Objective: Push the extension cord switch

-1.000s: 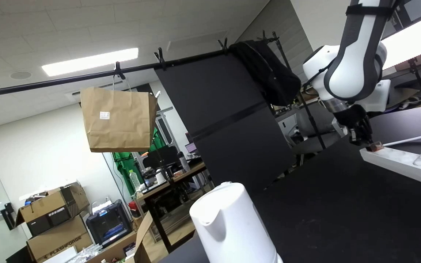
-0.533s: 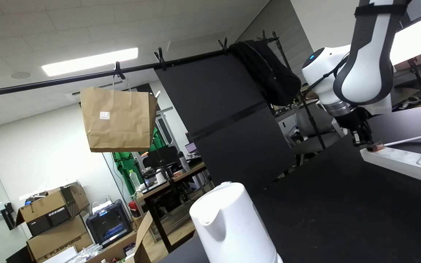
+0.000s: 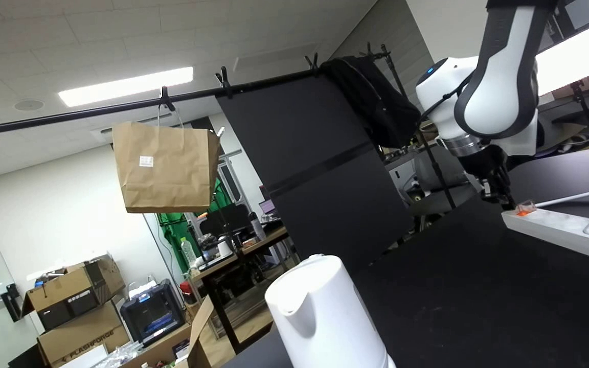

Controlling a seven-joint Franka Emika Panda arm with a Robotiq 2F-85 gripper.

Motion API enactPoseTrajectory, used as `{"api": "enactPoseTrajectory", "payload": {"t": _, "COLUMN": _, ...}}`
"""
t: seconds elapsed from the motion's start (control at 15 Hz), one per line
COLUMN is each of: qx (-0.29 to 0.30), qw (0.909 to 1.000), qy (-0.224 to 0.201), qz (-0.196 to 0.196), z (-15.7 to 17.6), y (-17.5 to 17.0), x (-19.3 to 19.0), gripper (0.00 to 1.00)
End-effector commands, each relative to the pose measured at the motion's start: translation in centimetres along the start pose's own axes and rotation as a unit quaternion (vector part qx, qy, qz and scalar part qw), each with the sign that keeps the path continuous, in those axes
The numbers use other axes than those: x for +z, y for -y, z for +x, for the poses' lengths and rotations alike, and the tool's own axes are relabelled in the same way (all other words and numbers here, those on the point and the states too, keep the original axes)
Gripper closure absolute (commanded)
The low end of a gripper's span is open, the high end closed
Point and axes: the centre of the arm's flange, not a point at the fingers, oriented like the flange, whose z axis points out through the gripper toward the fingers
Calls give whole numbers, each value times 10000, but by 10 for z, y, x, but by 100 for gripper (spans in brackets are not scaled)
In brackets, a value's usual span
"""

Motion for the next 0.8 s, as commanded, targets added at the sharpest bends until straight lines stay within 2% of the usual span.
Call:
{"api": "enactPoseTrajectory", "payload": {"t": 0.0, "qx": 272, "qw": 9994, "qy": -167, "qz": 115, "z": -3, "y": -10, "x": -39, "gripper": 100}}
{"api": "enactPoseTrajectory", "payload": {"t": 0.13, "qx": 323, "qw": 9992, "qy": -232, "qz": 85, "z": -1, "y": -15, "x": -51, "gripper": 98}}
{"api": "enactPoseTrajectory", "payload": {"t": 0.2, "qx": 273, "qw": 9993, "qy": -227, "qz": 73, "z": 0, "y": -17, "x": -55, "gripper": 73}}
{"api": "enactPoseTrajectory", "payload": {"t": 0.33, "qx": 325, "qw": 9992, "qy": -223, "qz": 54, "z": 0, "y": -19, "x": -61, "gripper": 70}}
{"api": "enactPoseTrajectory", "payload": {"t": 0.73, "qx": 363, "qw": 9992, "qy": -181, "qz": 69, "z": -3, "y": -24, "x": -69, "gripper": 30}}
